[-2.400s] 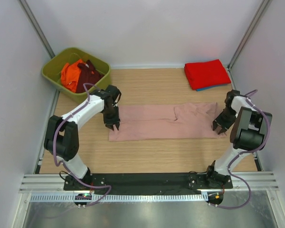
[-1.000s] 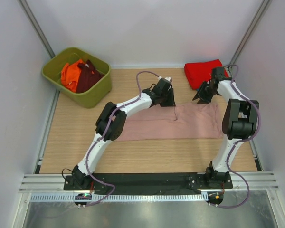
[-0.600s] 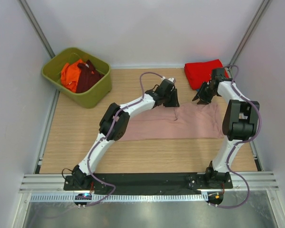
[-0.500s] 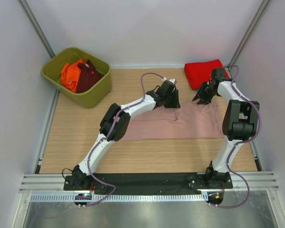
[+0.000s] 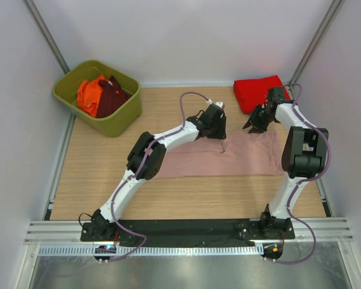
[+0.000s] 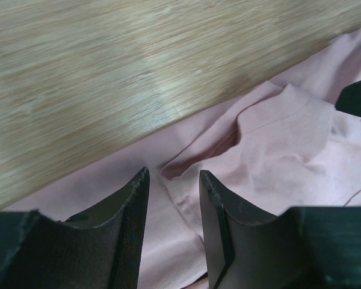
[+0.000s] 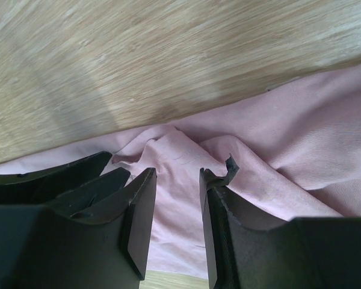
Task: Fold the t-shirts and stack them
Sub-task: Fold the tshirt
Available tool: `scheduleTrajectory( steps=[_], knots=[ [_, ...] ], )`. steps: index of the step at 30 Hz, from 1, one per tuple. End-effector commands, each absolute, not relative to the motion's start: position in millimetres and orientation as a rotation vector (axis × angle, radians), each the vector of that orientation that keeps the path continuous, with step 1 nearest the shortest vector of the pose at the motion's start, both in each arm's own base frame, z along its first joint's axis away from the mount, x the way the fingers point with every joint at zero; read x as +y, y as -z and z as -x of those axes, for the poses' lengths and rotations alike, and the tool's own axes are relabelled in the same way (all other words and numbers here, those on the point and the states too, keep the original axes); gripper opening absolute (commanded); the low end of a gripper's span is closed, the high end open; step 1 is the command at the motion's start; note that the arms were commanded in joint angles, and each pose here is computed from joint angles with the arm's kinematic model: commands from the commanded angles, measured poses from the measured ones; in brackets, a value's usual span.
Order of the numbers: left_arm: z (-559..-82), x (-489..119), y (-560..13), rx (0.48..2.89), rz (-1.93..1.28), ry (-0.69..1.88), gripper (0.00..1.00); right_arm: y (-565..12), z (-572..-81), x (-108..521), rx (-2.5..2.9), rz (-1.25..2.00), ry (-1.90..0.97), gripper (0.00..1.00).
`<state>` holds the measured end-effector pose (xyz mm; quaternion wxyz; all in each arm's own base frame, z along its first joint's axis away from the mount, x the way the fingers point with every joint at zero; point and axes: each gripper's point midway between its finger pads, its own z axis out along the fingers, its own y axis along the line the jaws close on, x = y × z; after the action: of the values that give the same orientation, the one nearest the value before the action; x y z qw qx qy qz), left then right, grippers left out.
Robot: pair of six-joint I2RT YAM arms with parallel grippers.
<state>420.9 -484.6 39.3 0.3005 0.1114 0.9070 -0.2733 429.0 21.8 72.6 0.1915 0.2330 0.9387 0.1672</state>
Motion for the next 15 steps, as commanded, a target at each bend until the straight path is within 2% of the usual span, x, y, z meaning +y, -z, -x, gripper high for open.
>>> scheduleTrajectory(
  steps=[1, 8, 15],
  knots=[
    [-427, -479, -76, 2.339, -0.296, 0.676, 0.40, -89, -434, 22, 2.585, -0.620, -0.474, 0.42],
    [-422, -491, -69, 2.364, -0.318, 0.749, 0.39, -88, -437, 20, 2.588, -0.623, -0.468, 0.41],
    [-420, -500, -66, 2.373, -0.333, 0.793, 0.29, -89, -438, 16, 2.586, -0.627, -0.457, 0.42]
  ],
)
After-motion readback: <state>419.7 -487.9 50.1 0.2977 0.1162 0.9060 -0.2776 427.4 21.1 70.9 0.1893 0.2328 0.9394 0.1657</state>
